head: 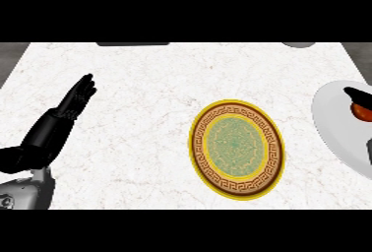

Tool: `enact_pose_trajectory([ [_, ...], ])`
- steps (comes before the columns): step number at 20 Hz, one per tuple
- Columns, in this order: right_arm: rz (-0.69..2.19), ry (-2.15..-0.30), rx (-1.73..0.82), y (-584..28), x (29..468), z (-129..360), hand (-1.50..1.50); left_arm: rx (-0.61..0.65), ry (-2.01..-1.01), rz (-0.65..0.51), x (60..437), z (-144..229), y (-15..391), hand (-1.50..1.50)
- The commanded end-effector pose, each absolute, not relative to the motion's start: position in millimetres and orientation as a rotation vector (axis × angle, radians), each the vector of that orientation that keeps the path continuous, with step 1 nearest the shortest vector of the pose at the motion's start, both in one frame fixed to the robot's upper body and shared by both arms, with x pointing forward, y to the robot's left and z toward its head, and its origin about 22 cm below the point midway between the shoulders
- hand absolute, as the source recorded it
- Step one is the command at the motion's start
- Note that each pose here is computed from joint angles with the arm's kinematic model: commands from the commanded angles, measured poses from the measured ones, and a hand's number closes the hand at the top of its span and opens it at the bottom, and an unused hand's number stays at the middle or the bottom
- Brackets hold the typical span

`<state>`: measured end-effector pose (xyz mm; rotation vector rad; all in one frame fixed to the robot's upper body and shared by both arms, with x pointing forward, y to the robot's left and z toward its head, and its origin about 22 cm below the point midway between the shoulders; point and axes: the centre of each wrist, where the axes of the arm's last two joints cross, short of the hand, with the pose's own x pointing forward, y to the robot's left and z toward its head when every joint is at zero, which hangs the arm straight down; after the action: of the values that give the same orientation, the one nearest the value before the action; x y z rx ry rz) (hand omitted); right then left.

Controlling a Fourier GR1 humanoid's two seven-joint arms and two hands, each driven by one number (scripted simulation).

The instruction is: Pick the tomato from the plate and place it in the plate

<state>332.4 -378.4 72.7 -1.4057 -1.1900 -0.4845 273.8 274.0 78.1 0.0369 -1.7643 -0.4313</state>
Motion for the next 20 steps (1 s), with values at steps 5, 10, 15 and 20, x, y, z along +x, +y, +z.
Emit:
enact_pose_trajectory([
  [5,-0.632,-1.401,-1.264,-379.7,243.0,89.2,-1.5,0.045,-1.772,-0.439,265.4,81.4,282.8,0.0],
  [10,-0.647,-1.436,-1.23,-368.6,190.2,94.7,-1.5,0.058,-1.777,-0.422,259.5,72.8,267.8,0.0],
  [15,-0.626,-1.422,-1.228,-361.8,132.4,90.3,-1.5,0.031,-1.76,-0.436,263.8,68.6,269.8,0.0],
  [20,-0.571,-1.427,-1.235,-357.0,108.0,104.5,-1.5,0.032,-1.769,-0.431,274.1,82.3,247.3,0.0],
])
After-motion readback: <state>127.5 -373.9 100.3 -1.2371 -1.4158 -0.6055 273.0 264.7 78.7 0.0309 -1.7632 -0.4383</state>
